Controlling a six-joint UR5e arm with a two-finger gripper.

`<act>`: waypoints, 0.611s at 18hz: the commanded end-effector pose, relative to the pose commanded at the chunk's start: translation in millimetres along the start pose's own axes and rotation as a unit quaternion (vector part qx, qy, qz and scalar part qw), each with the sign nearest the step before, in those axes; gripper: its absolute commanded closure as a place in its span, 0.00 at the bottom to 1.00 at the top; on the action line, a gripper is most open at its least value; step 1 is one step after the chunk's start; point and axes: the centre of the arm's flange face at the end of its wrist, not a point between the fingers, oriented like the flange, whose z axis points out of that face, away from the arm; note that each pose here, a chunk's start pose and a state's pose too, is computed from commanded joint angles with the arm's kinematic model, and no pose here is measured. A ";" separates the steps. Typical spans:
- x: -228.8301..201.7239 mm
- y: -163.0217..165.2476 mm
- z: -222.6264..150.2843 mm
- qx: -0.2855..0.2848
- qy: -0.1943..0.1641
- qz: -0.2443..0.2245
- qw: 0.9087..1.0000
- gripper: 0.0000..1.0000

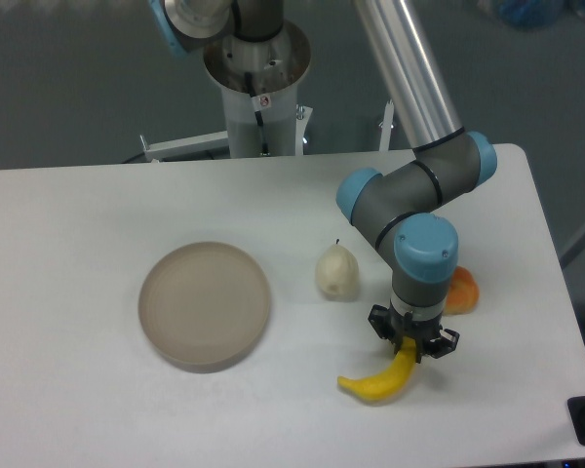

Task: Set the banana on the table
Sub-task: 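Lower the held banana onto the table beside the pear, then open the gripper to release the banana on the table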

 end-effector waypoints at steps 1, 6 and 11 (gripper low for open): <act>-0.5 0.4 -0.1 -0.002 -0.002 0.001 1.000 0.66; -2.0 1.5 -2.2 0.000 -0.002 0.012 1.000 0.43; -12.5 -0.6 -19.0 0.010 -0.015 0.002 1.000 0.00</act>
